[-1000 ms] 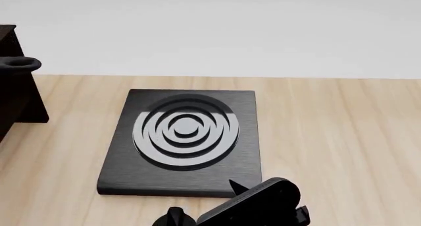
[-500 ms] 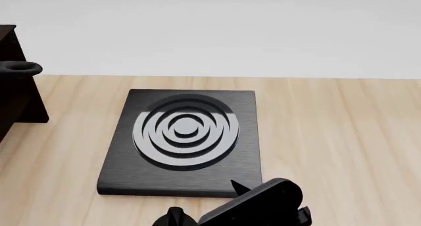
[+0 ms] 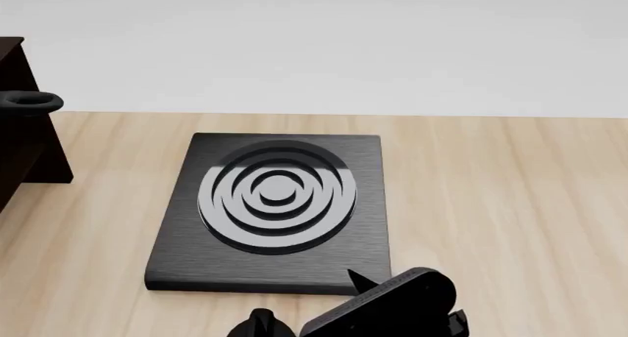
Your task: Put the frying pan on the cabinet shelf.
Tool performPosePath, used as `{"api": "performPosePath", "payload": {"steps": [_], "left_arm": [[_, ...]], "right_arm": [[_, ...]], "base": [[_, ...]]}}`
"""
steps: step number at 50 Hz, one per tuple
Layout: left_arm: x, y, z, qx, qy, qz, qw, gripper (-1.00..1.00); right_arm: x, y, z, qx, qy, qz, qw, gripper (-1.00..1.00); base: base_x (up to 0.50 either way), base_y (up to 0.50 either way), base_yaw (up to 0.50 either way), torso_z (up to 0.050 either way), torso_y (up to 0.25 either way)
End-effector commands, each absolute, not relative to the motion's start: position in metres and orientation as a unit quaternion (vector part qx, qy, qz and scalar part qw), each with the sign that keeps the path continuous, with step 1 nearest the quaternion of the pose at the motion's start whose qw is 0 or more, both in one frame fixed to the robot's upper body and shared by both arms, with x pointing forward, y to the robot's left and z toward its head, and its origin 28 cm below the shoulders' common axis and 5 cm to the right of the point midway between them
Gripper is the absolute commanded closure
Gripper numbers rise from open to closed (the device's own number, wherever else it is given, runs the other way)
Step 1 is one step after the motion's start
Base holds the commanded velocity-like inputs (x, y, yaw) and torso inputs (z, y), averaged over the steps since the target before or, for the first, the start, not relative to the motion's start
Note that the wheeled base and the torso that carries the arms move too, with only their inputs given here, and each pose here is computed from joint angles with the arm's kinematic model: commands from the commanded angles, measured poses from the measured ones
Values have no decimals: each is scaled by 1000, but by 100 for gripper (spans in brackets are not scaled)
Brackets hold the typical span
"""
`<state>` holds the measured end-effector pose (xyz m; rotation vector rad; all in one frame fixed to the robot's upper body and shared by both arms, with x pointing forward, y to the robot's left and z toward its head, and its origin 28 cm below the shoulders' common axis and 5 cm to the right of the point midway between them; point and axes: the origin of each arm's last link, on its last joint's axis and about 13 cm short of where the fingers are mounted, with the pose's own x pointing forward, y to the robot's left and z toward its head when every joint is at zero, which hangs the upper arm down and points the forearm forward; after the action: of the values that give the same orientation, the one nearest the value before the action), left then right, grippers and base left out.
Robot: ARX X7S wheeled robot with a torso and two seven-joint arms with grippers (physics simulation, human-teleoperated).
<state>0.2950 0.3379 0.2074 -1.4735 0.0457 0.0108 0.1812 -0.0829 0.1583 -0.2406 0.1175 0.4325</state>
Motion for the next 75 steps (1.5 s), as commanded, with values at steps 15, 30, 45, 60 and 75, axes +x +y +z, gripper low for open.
{"api": "performPosePath", "payload": {"steps": [15,30,45,60,75], "left_arm": [[257,304,204,-648,37,-43,760,-100],[236,284,207,-571,40,-73,817,-100],[233,272,187,-432,33,-67,899,-100],[224,254,172,-179,-53,-85,979,-100],[222,240,154,4,-92,-47,995,-100]], "right_arm": [[181,-84,158,-118,57,212,968,-100],[180,-84,158,-117,57,213,968,-100],[181,-86,159,-108,53,203,972,-100],[181,-88,158,-95,54,195,975,-100],[182,-88,158,-85,52,192,976,-100]], "base": [[0,0,0,0,0],[0,0,0,0,0],[0,0,0,0,0],[0,0,0,0,0],[0,0,0,0,0]]}}
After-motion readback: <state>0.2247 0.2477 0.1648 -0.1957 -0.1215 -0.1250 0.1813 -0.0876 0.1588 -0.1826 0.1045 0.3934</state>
